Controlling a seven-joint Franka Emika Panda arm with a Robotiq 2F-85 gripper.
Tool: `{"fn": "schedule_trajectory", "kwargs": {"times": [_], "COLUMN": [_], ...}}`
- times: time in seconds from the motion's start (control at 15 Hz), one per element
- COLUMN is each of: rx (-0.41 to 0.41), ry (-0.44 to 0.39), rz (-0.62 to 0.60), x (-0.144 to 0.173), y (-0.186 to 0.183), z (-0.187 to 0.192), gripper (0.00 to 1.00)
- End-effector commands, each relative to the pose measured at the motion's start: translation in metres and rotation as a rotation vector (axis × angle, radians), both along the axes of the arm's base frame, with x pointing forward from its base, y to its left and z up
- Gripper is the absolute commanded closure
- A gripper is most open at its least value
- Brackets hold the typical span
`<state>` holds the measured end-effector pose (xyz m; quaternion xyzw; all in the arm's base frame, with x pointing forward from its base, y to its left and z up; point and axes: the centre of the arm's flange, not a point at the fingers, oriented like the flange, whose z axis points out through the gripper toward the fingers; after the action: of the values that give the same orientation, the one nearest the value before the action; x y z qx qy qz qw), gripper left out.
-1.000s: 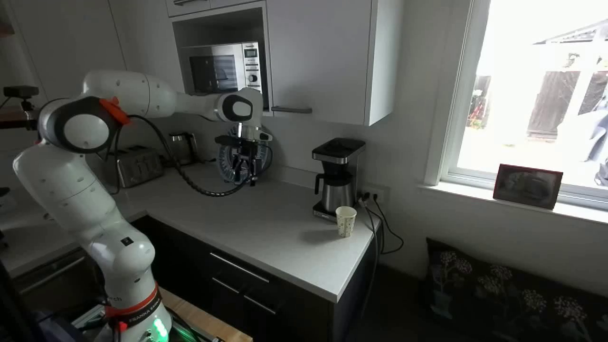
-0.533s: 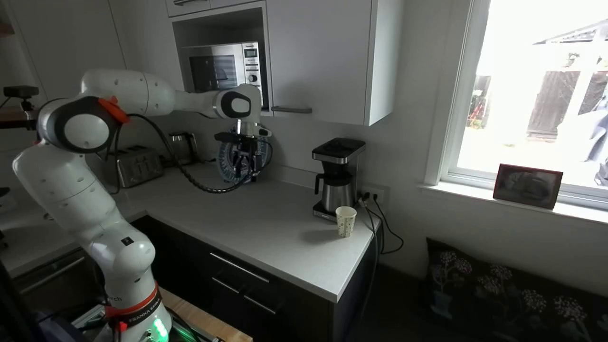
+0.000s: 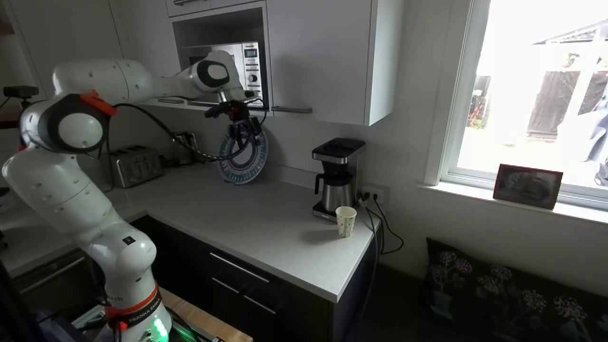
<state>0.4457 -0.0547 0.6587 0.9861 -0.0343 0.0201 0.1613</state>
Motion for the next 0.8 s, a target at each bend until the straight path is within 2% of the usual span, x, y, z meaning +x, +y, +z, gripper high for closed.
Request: {"fn": "schedule_trajectory", "kwargs": {"times": [0.0,0.13,0.2,0.27,0.4,0.73], "rx": [-0.126,-0.18,-0.135,-0.14,-0.142,-0.141], "ry": [-0.097,-0.163,-0.221,-0.164,-0.203,-0.208], "rz": [0.125,0.174,0.144,0.143,0.152,0.151], "x": [-0.001,0.003,0.007,0.005,0.007,0.007], "y": [0.019,0.03,0.031,0.03,0.032,0.031], "z": [0.032,0.047,0.051,0.046,0.053,0.054], "gripper": [0.0,0.0,0.0,0.0,0.0,0.0]}}
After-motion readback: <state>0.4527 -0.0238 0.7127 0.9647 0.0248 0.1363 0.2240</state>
